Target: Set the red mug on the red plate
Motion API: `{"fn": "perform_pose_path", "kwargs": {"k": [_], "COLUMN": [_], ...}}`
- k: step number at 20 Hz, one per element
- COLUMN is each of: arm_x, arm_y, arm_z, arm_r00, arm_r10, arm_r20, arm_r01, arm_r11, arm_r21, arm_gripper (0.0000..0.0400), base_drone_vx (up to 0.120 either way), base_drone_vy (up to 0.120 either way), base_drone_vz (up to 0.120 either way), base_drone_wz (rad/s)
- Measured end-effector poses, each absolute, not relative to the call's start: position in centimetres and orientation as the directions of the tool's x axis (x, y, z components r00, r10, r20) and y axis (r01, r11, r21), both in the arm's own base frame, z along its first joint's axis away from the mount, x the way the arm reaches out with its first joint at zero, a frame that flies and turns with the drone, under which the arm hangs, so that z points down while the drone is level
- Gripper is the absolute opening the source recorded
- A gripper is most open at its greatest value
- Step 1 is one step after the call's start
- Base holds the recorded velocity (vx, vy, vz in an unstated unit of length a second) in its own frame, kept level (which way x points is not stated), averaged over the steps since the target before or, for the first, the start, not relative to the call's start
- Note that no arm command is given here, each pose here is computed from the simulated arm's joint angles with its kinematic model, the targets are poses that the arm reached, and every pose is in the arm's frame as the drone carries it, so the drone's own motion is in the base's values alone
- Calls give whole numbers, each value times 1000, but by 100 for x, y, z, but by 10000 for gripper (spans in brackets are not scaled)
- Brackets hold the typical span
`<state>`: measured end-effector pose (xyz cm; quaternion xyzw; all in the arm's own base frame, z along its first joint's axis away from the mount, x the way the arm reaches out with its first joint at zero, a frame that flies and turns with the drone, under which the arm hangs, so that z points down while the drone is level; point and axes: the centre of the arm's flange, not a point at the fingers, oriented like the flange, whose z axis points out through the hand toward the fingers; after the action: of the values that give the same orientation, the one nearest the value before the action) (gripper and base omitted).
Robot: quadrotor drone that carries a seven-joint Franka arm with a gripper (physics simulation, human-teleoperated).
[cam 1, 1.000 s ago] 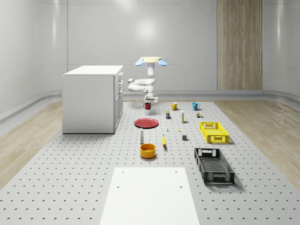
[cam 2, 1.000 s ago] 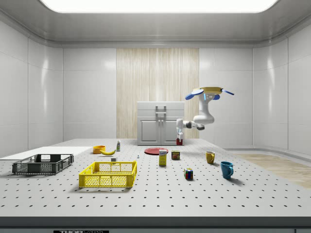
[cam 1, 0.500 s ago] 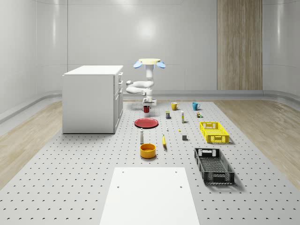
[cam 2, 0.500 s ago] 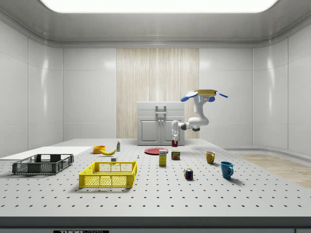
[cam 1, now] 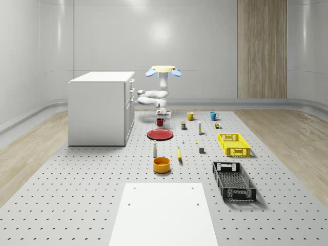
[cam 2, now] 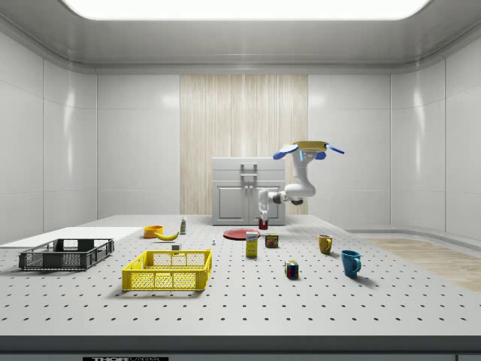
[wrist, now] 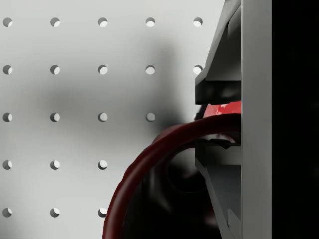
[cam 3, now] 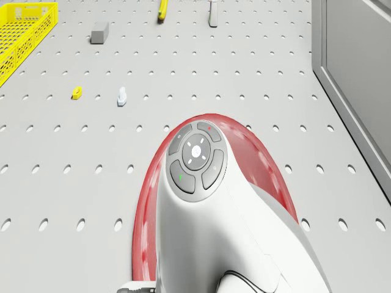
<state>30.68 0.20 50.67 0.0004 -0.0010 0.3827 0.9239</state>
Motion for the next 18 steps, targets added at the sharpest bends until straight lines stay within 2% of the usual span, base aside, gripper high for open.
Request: {"fn": "perform_pose_path", "kwargs": {"k": [3, 5, 18], "arm_x": [3068, 3068, 3068], "arm_y": [20, 20, 20], "arm_z": [5067, 5067, 5067], "arm_r00": [707, 707, 707], "arm_r10": [707, 707, 707], "arm_r20": [2, 2, 2], "arm_r01": [-707, -707, -707], "arm_r11": [707, 707, 707], "arm_r21": [0, 0, 0], "arm_gripper": [100, 100, 100], "base_drone_vx": [120, 120, 120], "base_drone_vy": [0, 100, -6], "base_drone_vz": [0, 0, 0], "base_drone_wz": [0, 0, 0]}}
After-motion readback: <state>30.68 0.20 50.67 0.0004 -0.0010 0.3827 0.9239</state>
